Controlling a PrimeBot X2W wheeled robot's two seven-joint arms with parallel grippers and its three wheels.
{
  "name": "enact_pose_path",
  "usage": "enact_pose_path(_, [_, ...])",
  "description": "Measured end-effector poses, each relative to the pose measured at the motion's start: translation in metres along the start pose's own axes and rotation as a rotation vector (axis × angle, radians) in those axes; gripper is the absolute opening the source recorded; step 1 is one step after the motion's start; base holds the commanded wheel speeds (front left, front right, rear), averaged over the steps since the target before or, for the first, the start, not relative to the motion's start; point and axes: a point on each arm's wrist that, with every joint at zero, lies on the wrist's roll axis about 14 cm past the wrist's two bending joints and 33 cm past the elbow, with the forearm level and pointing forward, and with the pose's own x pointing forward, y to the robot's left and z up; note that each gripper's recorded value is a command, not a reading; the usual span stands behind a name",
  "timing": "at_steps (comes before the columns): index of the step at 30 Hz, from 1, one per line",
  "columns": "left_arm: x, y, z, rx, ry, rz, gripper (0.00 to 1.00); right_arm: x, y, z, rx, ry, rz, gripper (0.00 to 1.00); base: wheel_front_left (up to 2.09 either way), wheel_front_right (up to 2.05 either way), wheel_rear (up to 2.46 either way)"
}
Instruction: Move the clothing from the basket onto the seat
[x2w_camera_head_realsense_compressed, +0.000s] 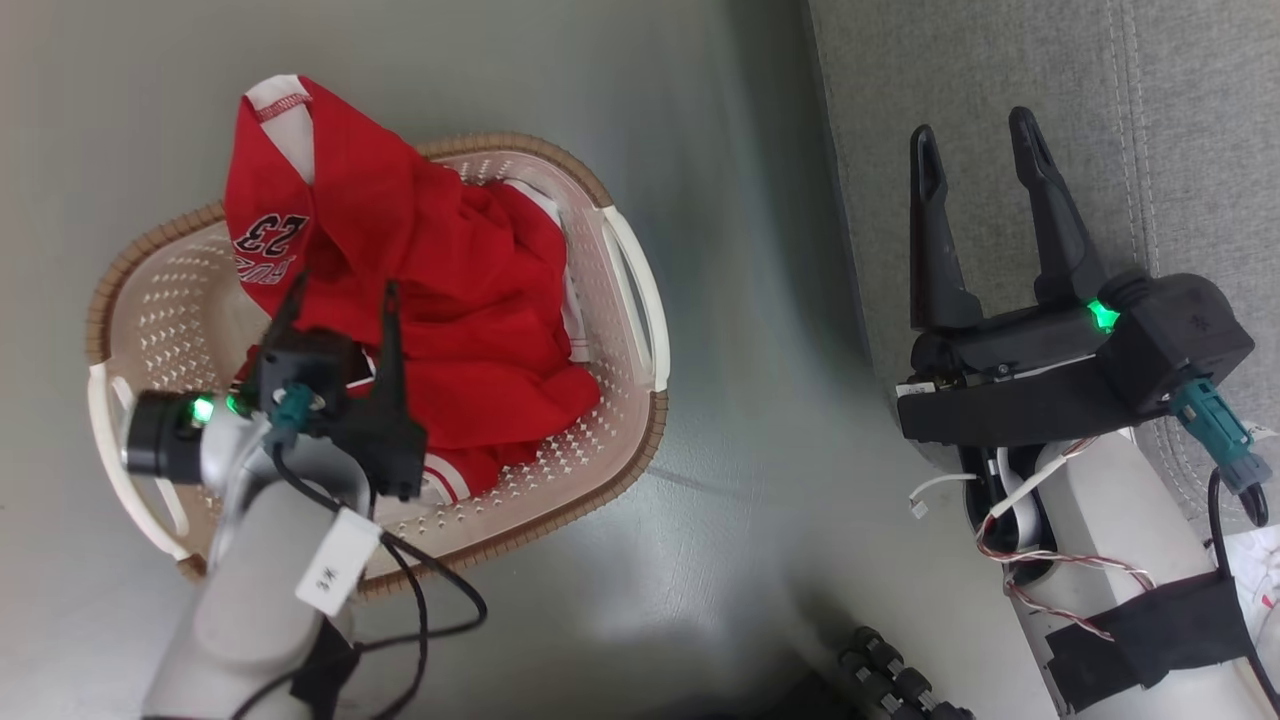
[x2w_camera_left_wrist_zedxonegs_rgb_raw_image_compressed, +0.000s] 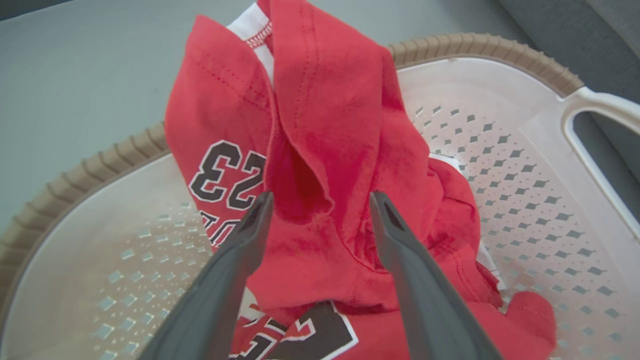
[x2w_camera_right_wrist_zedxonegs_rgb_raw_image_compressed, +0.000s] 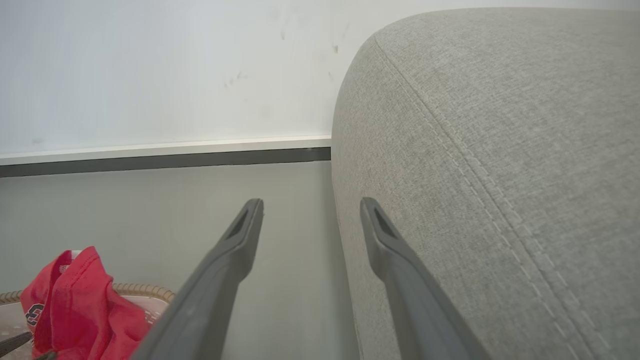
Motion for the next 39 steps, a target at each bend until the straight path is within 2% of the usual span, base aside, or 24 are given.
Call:
enact_pose_path(6, [0.013, 0.012, 0.001, -0.006, -0.004, 0.033, 1.0, 0.003, 0.001, -0.007, -0.004, 0.013, 0.006, 1.0, 0.0, 0.0, 0.0])
enact_pose_path(16, [0.029, 0.01, -0.005, -0.023, 0.019, 0.032, 1.0, 0.005, 0.001, -0.014, -0.005, 0.029, 0.01, 1.0, 0.0, 0.0, 0.0])
enact_pose_path(17, [0.03, 0.009, -0.005, -0.023, 0.022, 0.03, 0.67, 0.005, 0.0, -0.015, -0.006, 0.031, 0.009, 1.0, 0.0, 0.0, 0.0])
enact_pose_path(18, [0.031, 0.009, -0.006, -0.022, 0.026, 0.031, 0.46, 0.005, 0.0, -0.015, -0.006, 0.032, 0.007, 1.0, 0.0, 0.0, 0.0])
enact_pose_path(19, [0.031, 0.008, -0.007, -0.02, 0.03, 0.031, 0.27, 0.004, 0.0, -0.016, -0.006, 0.033, 0.007, 1.0, 0.0, 0.0, 0.0])
enact_pose_path(21, [0.032, 0.007, -0.009, -0.017, 0.036, 0.028, 0.0, 0.004, 0.0, -0.016, -0.005, 0.035, 0.01, 1.0, 0.0, 0.0, 0.0])
enact_pose_path(31, [0.023, -0.003, -0.002, 0.001, 0.035, 0.007, 0.0, 0.001, -0.001, -0.014, 0.001, 0.047, 0.003, 1.0, 0.0, 0.0, 0.0])
enact_pose_path(39, [-0.001, -0.013, 0.016, 0.014, 0.005, -0.041, 0.0, -0.002, -0.006, -0.006, -0.009, 0.049, -0.001, 1.0, 0.0, 0.0, 0.0])
